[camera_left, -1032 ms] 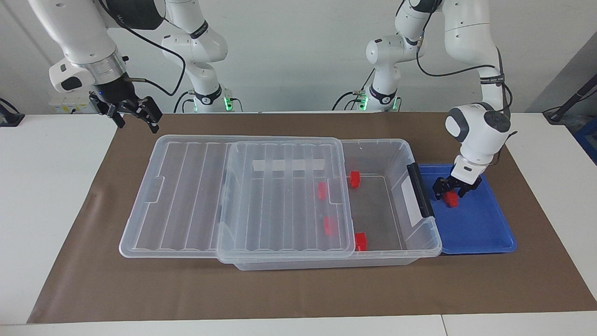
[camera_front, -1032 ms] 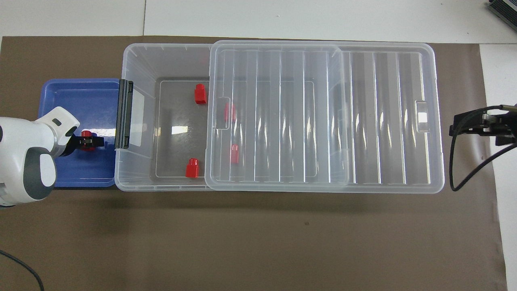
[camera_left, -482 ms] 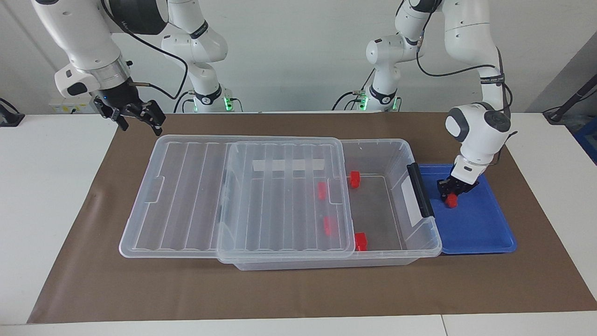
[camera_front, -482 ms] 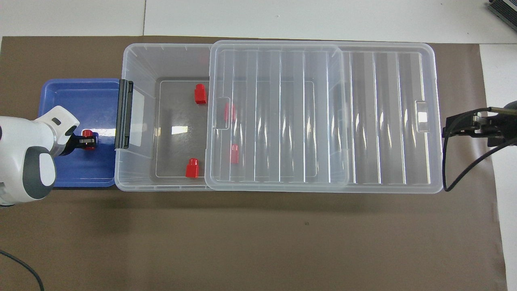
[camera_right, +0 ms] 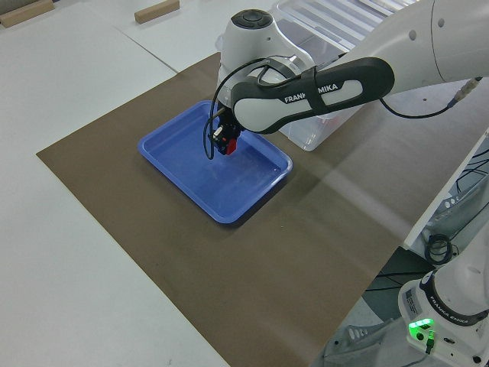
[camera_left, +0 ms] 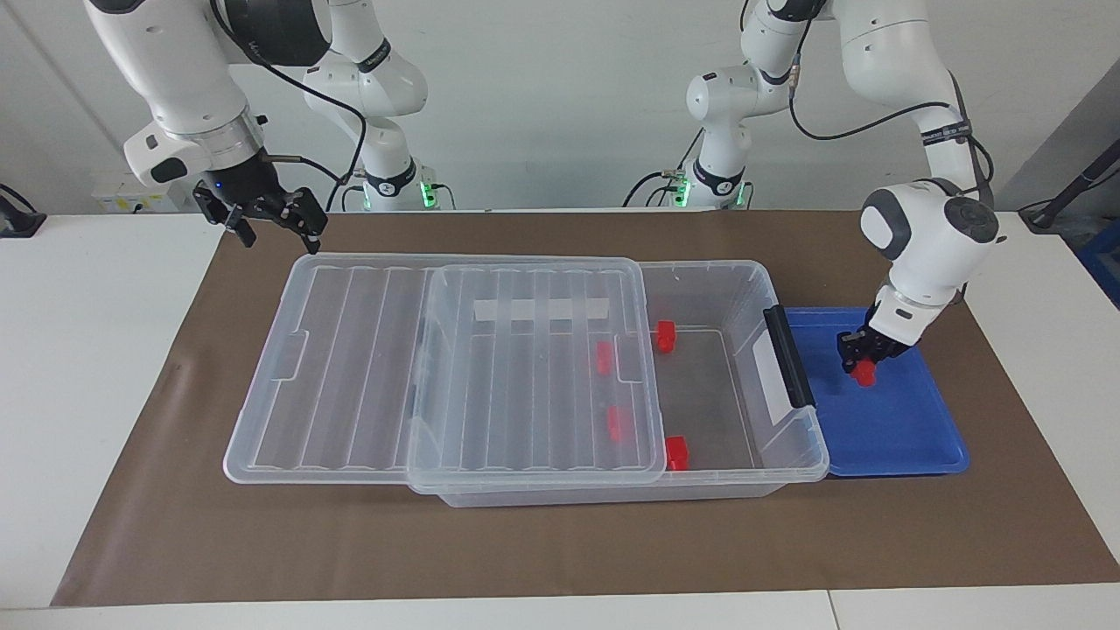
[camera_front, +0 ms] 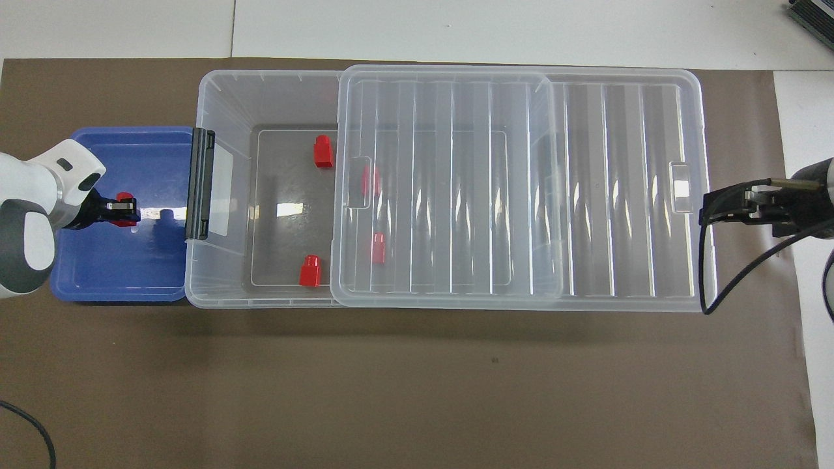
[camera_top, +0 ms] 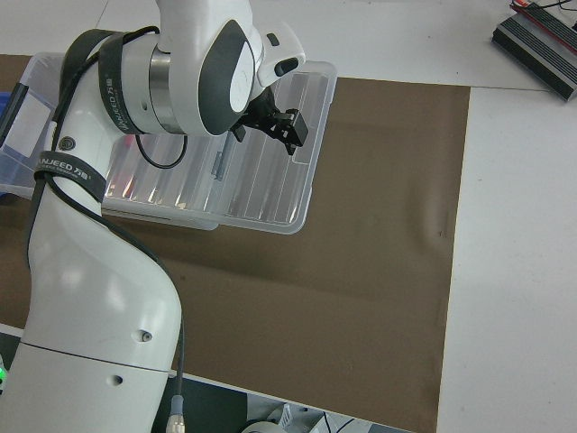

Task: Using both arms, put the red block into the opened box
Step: 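Grasp the red block in the blue tray with the left gripper, then carry the red block with the left gripper over the open box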

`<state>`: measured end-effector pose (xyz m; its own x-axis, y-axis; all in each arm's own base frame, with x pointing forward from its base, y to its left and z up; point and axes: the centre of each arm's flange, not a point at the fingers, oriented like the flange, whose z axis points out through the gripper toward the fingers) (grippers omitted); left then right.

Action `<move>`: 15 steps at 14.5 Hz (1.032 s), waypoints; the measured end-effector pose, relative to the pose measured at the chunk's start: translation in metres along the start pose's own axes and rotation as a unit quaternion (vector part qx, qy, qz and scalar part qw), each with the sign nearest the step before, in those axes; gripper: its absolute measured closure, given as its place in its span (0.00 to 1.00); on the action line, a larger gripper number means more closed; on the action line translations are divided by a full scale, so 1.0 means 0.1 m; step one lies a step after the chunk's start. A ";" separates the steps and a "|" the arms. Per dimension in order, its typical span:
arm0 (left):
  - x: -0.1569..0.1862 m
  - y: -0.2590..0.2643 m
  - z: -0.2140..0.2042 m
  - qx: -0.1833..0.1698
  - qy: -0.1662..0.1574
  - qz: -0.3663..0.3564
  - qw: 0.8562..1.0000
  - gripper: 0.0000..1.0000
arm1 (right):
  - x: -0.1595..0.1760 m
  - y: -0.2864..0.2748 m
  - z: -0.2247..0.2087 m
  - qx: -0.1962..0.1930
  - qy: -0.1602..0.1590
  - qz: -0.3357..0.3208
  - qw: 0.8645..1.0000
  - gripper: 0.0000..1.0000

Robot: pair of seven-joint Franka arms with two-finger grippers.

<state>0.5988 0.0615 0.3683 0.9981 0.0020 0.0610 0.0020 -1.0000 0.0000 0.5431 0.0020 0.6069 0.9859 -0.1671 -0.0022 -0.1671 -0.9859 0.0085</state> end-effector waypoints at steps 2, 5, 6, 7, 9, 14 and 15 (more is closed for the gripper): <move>0.08 0.06 -0.28 -0.002 -0.020 -0.008 1.000 0.66 | 0.00 0.03 -0.02 -0.005 0.001 -0.004 1.000 0.00; 0.20 0.45 -0.98 -0.003 -0.048 -0.036 0.998 0.66 | 0.00 0.06 -0.09 -0.007 0.004 -0.012 1.000 0.00; 0.22 0.64 -1.23 -0.001 -0.054 -0.049 0.997 0.66 | 0.00 0.06 -0.10 -0.007 0.004 -0.014 1.000 0.00; 0.22 0.82 -1.44 0.001 -0.058 -0.062 0.996 0.66 | 0.00 0.06 -0.10 -0.007 0.004 -0.016 1.000 0.00; 0.19 1.16 -1.73 0.001 -0.062 -0.091 0.994 0.66 | 0.00 0.06 -0.10 -0.007 0.004 -0.017 1.000 0.00; 0.13 2.09 -1.73 -0.015 -0.029 -0.143 0.989 0.66 | 0.00 0.06 -0.10 -0.007 0.004 -0.017 1.000 0.00; 0.08 2.35 -1.62 -0.021 -0.018 -0.148 0.989 0.66 | 0.00 0.06 -0.10 -0.007 0.004 -0.017 1.000 0.00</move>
<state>0.5970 -0.1735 0.5303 0.9557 0.2938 0.0162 0.2926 -0.9548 0.0530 0.5422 -0.0037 0.6167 0.9911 -0.1332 0.0054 -0.1333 -0.9908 0.0228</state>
